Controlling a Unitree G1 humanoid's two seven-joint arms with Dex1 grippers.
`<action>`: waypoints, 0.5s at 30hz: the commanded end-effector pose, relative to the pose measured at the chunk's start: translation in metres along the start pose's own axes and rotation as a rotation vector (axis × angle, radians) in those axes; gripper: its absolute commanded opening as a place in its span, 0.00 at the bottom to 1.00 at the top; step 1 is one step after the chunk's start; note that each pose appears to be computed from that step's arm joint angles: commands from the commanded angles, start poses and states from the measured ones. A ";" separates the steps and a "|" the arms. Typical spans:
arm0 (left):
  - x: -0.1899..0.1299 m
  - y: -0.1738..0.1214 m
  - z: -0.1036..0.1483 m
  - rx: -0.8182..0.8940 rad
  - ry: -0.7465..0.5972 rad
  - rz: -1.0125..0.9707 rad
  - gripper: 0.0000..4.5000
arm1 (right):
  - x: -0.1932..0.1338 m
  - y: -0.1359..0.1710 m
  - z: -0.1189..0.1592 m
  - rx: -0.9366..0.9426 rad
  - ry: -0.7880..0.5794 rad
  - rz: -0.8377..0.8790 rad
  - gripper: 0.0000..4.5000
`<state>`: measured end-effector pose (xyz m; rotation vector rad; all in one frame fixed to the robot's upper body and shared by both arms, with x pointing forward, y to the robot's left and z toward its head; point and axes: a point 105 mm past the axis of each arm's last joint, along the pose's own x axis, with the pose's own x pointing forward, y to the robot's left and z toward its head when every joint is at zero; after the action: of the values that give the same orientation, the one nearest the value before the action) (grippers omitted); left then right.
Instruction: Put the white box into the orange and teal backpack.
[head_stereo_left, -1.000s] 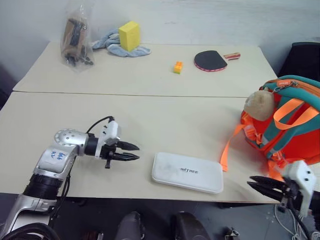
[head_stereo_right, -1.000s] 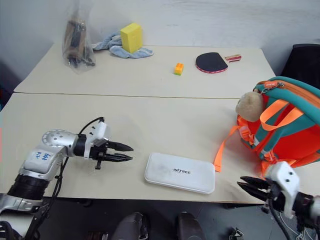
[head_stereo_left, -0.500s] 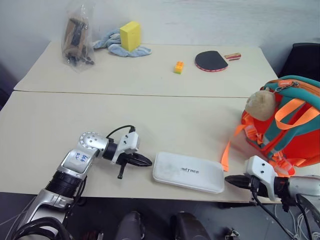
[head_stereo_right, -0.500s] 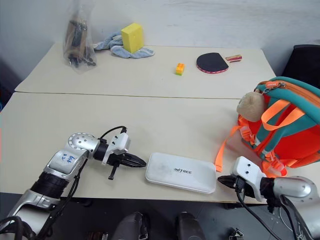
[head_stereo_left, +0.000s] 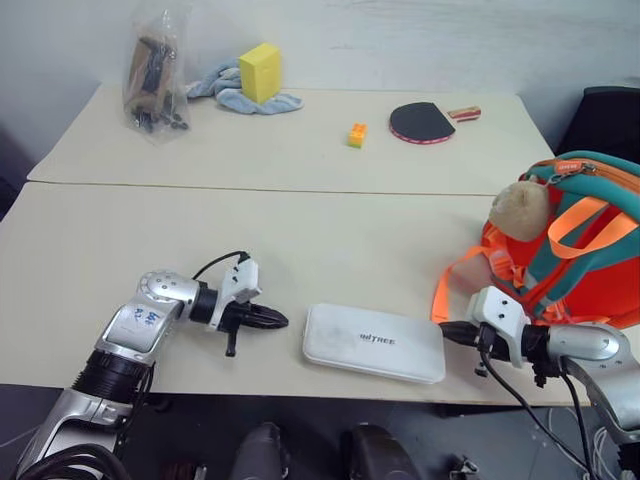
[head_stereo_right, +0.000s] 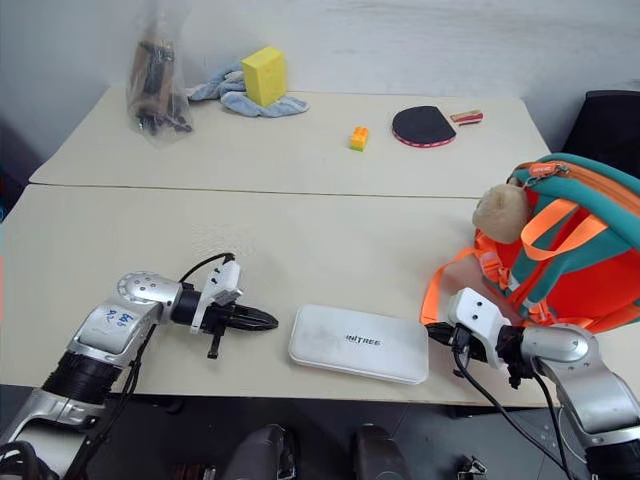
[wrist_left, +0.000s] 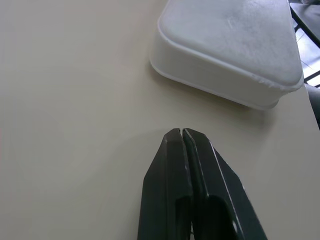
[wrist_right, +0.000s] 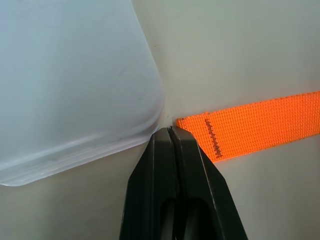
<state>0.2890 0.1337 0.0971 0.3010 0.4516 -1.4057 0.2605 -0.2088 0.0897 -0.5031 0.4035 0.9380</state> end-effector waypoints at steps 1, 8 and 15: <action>-0.004 -0.005 0.010 0.044 -0.031 -0.021 0.01 | -0.012 0.004 -0.005 0.002 0.043 0.022 0.00; 0.010 -0.011 0.020 0.143 -0.033 -0.082 0.01 | -0.021 0.034 -0.004 0.026 0.058 0.168 0.00; 0.016 -0.004 0.021 0.157 -0.023 -0.069 0.01 | 0.002 0.024 0.023 0.033 -0.037 0.120 0.00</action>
<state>0.2886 0.1152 0.1022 0.3772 0.3713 -1.4941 0.2441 -0.1982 0.0939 -0.4489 0.4696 1.0080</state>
